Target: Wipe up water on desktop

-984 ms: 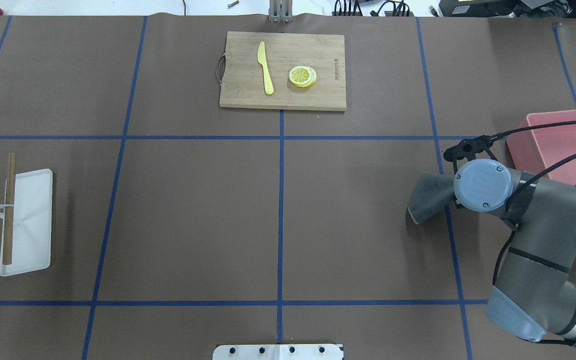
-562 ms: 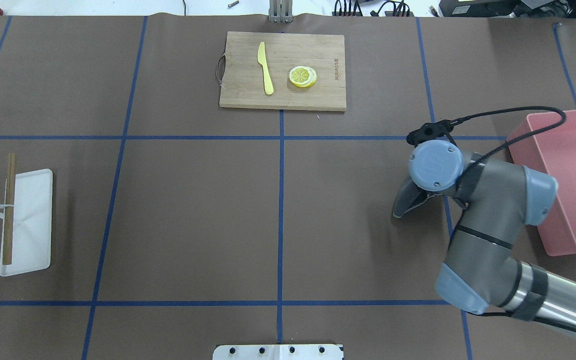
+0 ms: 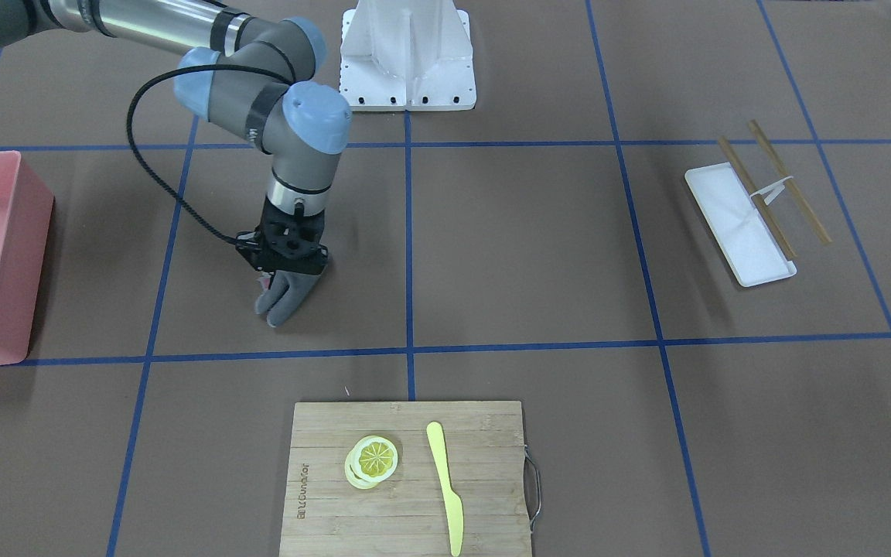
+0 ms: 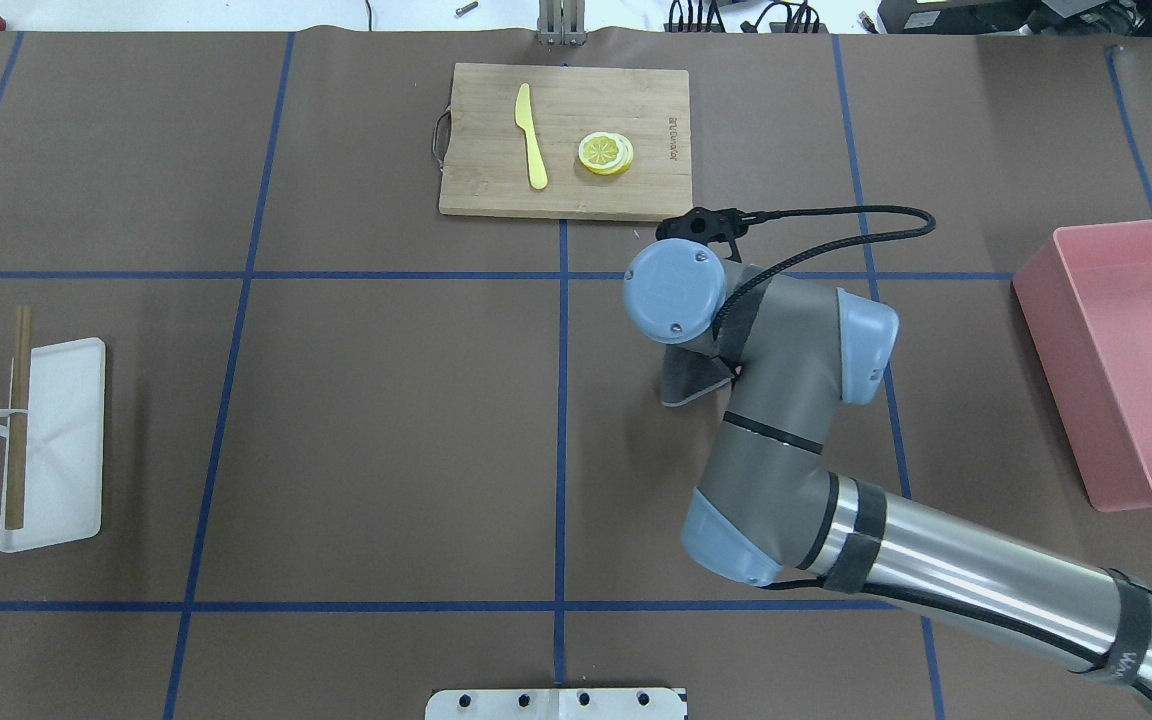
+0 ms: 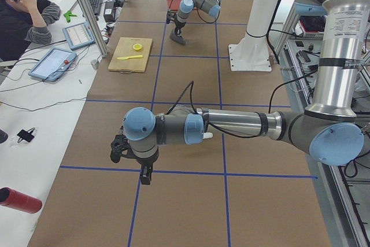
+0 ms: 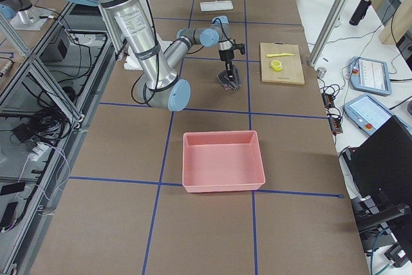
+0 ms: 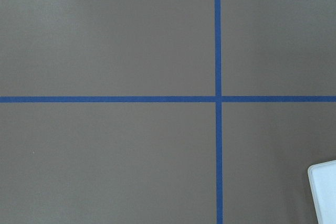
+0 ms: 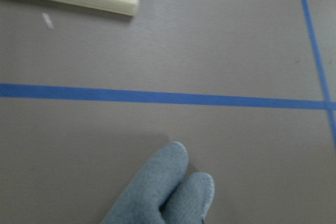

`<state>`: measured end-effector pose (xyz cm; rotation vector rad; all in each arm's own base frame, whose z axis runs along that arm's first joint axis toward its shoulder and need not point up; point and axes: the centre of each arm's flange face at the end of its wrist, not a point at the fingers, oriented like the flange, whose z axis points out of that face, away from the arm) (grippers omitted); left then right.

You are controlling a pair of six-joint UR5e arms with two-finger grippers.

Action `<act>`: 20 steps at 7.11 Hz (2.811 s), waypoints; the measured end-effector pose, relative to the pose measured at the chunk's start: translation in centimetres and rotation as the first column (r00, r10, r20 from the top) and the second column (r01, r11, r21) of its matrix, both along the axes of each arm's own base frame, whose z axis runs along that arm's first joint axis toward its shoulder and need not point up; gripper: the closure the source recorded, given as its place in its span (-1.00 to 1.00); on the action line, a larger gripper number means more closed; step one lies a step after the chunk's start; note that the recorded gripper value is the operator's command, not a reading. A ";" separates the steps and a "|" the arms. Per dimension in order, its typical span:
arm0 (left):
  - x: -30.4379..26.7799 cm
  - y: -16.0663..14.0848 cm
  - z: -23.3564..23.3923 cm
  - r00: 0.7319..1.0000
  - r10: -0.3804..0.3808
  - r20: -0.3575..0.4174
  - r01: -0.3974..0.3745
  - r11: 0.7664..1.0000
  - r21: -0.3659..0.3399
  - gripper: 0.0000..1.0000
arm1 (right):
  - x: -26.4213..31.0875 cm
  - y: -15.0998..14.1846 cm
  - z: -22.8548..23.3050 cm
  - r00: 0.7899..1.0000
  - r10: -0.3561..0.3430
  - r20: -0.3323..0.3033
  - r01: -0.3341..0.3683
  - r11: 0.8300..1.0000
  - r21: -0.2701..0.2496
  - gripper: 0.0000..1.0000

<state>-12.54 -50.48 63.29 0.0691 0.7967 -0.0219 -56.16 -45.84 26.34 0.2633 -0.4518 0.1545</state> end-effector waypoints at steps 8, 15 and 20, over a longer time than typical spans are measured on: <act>3.6 -1.2 -0.8 1.000 -0.031 -0.003 0.031 0.999 -0.033 -0.96 | 15.1 0.4 1.2 0.988 -0.106 0.115 0.098 0.993 0.070 1.00; 4.0 -1.3 -0.8 1.000 -0.024 -0.004 0.024 0.999 -0.031 -0.96 | 50.0 7.4 16.0 0.867 -0.497 -0.036 0.498 0.864 0.076 1.00; 4.2 -1.4 -0.8 1.000 -0.020 -0.005 0.020 1.000 -0.022 -0.96 | 58.3 9.0 31.4 0.845 -0.535 -0.009 0.533 0.839 0.109 1.00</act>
